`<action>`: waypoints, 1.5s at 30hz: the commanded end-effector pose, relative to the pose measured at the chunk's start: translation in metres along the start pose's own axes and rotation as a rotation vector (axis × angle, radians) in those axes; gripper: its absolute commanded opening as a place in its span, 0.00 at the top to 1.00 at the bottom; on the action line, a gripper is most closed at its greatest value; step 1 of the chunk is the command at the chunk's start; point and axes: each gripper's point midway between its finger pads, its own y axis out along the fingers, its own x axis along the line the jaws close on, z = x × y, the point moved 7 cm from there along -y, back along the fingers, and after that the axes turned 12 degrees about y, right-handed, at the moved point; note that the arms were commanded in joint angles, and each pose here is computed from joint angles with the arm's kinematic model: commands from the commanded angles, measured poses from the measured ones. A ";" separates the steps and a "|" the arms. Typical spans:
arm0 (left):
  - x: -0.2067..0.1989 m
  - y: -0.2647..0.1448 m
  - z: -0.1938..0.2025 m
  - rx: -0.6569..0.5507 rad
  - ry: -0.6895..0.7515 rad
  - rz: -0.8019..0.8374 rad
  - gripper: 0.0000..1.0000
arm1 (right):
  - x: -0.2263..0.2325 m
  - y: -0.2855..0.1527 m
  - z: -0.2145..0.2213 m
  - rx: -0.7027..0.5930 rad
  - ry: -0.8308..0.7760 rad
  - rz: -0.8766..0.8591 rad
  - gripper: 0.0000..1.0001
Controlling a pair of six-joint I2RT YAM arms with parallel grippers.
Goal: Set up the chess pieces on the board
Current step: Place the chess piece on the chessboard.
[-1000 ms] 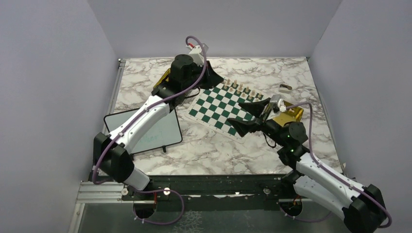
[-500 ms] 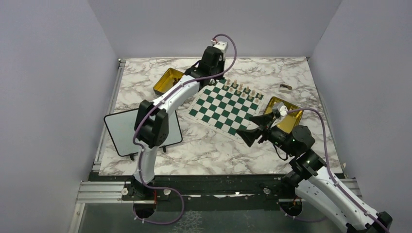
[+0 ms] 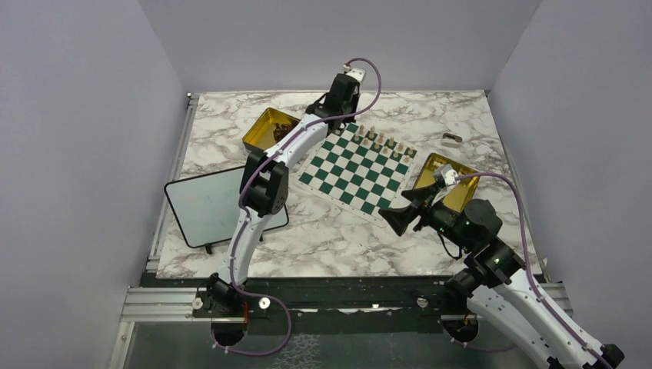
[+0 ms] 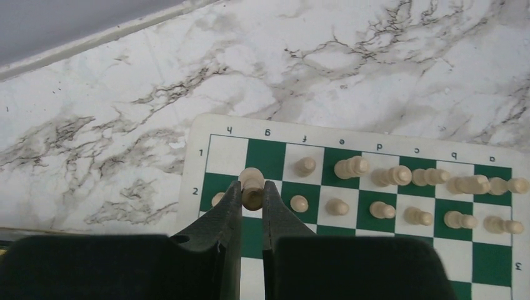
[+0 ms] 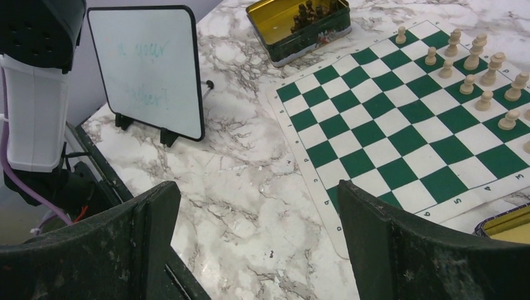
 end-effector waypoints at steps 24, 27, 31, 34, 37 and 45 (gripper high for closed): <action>0.026 0.056 0.037 -0.008 0.021 0.019 1.00 | -0.005 0.007 -0.004 0.015 0.046 0.074 0.00; 0.026 0.057 0.039 -0.005 0.021 0.021 1.00 | -0.005 0.006 -0.005 0.010 0.047 0.073 0.00; 0.025 0.059 0.043 0.004 0.021 0.032 1.00 | -0.005 0.007 -0.005 0.002 0.046 0.075 0.00; 0.024 0.059 0.045 0.009 0.022 0.033 1.00 | -0.006 0.008 -0.004 0.004 0.049 0.076 0.00; 0.025 0.060 0.046 0.010 0.029 0.027 1.00 | -0.006 0.008 -0.004 0.002 0.053 0.074 0.00; 0.022 0.064 0.049 0.007 0.027 0.047 1.00 | -0.005 0.011 -0.007 0.018 0.040 0.077 0.00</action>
